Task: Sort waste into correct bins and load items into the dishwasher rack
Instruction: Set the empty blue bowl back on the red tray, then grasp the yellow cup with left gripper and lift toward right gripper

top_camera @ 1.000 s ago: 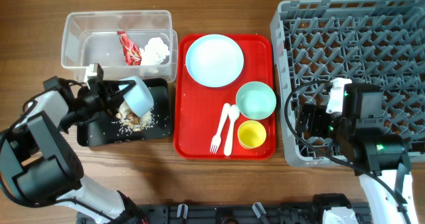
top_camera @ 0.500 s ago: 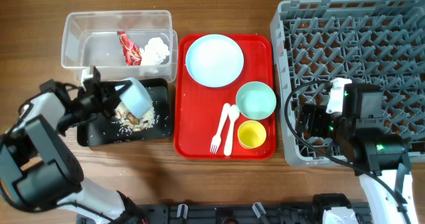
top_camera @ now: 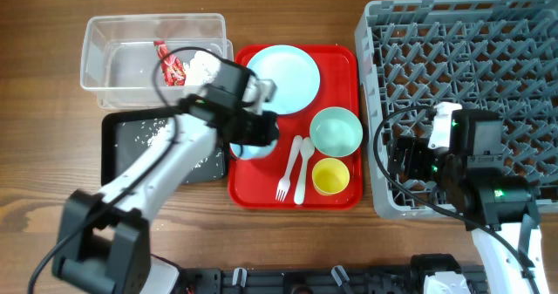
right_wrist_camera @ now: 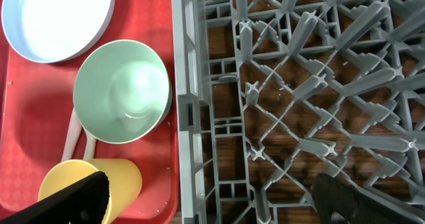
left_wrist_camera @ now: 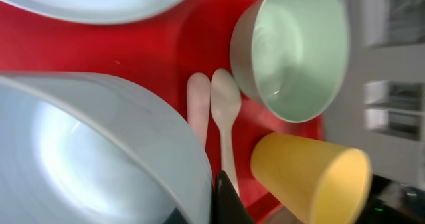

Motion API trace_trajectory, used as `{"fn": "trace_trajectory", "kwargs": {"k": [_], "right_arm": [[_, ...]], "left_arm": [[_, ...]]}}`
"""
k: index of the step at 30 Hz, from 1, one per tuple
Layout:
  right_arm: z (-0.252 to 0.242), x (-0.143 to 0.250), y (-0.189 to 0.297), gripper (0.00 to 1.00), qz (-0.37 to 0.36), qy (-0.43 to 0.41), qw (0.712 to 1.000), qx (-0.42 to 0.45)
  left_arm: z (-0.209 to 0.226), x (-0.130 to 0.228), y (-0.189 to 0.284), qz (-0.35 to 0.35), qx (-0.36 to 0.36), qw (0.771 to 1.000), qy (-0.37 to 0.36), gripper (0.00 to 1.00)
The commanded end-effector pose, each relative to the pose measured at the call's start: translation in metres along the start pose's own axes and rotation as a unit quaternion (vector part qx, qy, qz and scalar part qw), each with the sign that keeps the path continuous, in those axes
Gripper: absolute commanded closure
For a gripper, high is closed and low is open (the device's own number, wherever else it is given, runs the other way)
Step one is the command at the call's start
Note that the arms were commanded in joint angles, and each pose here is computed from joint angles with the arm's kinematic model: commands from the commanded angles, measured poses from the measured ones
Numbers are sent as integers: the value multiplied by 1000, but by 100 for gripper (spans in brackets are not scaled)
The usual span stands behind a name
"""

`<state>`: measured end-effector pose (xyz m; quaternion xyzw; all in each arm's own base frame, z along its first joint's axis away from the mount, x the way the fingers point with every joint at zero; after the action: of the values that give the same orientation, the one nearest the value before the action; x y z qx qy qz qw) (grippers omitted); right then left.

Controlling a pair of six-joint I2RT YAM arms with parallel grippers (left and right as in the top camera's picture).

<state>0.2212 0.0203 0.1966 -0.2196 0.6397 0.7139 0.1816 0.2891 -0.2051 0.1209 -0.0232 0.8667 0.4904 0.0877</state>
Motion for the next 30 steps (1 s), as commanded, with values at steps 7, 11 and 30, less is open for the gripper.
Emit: {"fn": "trace_trajectory", "kwargs": {"k": [7, 11, 30], "right_arm": [[3, -6, 6, 0, -10, -4, 1000, -9], [3, -6, 6, 0, -10, -4, 1000, -9], [3, -4, 6, 0, -5, -4, 1000, -9]], "left_arm": [[2, 4, -49, -1, -87, 996, -33, 62], [-21, -5, -17, -11, -72, 997, -38, 46], [-64, 59, -56, 73, -109, 982, -133, 96]]}}
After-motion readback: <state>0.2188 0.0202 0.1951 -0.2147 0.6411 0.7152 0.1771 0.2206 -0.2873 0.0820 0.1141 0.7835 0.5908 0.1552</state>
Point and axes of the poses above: each gripper's point midway between its finger pads, its own y axis back along the fingers, its own z axis along the line the jaws close on, x = y × z, the point moved 4 cm from there along y, back along the fingers, and after that the axes turned 8 degrees about y, right-handed, at the moved point
